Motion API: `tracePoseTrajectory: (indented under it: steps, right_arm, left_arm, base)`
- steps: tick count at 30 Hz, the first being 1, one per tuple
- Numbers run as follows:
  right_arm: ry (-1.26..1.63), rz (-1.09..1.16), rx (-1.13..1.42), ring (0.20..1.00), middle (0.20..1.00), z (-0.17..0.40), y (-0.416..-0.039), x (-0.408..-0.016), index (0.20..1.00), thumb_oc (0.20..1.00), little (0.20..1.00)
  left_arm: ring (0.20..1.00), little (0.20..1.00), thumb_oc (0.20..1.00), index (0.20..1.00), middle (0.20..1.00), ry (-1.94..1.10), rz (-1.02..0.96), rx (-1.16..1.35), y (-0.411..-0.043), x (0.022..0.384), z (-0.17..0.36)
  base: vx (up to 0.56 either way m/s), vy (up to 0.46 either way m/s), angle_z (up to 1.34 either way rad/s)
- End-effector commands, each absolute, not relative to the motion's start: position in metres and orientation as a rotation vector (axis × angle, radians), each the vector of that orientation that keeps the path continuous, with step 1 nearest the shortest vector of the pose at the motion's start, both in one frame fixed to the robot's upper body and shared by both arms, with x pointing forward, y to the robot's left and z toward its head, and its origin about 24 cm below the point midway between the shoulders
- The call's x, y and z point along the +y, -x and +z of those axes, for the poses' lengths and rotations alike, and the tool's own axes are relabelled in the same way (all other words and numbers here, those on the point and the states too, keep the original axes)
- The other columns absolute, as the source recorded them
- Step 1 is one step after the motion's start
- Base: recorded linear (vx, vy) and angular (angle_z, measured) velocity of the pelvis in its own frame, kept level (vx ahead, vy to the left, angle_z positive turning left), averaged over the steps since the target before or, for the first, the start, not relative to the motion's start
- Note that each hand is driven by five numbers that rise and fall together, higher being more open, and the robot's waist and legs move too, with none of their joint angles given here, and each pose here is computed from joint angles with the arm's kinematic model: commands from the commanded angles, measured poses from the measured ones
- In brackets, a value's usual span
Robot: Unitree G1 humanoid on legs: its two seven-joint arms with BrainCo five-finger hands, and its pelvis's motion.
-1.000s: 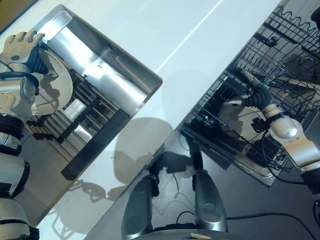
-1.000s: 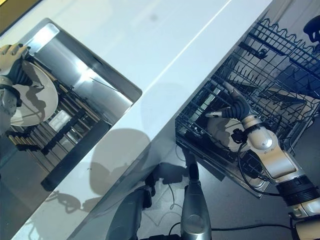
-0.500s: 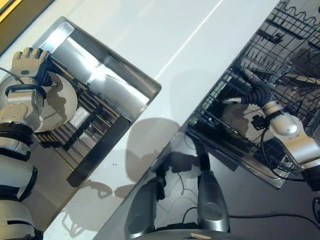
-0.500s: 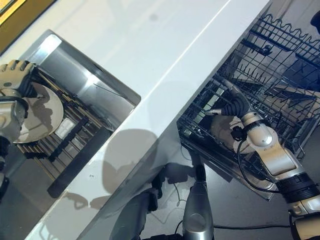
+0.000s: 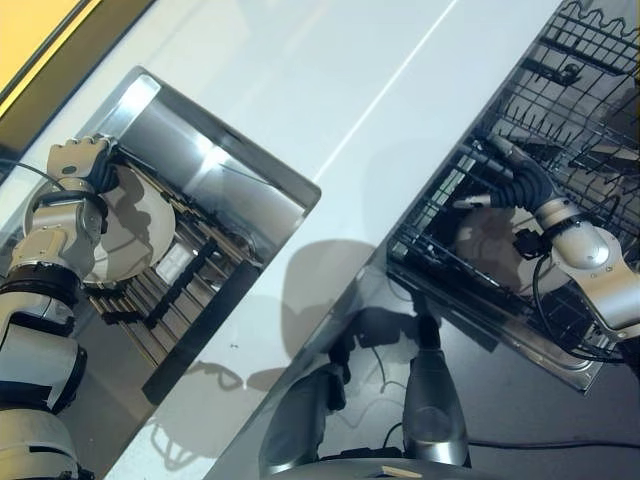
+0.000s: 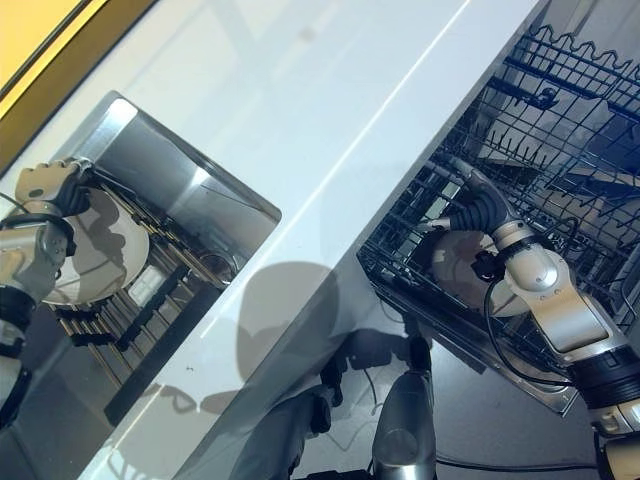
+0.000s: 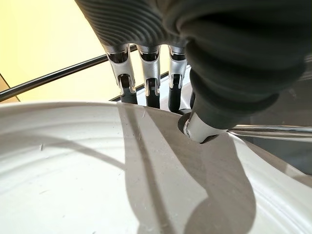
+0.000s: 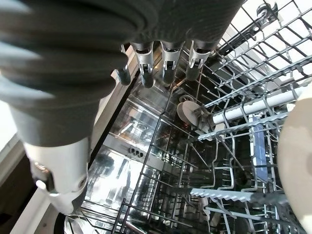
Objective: Pick up plates and place into dishwasher.
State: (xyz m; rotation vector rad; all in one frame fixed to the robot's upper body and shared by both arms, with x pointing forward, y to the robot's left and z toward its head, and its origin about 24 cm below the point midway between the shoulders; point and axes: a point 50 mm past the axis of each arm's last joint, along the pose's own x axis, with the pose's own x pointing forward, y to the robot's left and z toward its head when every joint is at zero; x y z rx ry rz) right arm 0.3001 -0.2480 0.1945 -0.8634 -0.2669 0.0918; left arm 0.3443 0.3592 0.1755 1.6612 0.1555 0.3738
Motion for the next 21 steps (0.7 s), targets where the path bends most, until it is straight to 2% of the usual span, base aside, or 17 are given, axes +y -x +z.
tracePoseTrajectory:
  steps: [1,10,21]
  right_arm:
    - [0.864,0.063,-0.416,1.0,1.0,0.223,-0.293,-0.244,1.0,1.0,1.0]
    - [0.861,0.064,-0.411,1.0,1.0,0.221,-0.288,-0.247,1.0,1.0,1.0]
    - [0.834,0.039,-0.396,1.0,1.0,0.213,-0.274,-0.259,1.0,1.0,1.0]
  left_arm:
    - [0.2,0.2,0.2,0.2,0.2,-1.591,0.196,0.462,-0.307,0.376,0.088]
    - [0.2,0.2,0.2,0.2,0.2,-1.617,0.237,0.401,-0.304,0.376,0.091]
    - [0.2,0.2,0.2,0.2,0.2,-1.686,0.411,0.192,-0.301,0.373,0.131]
  base:
    - [0.0,0.0,0.0]
    - [0.0,0.003,0.0]
    - [-0.02,-0.036,0.08]
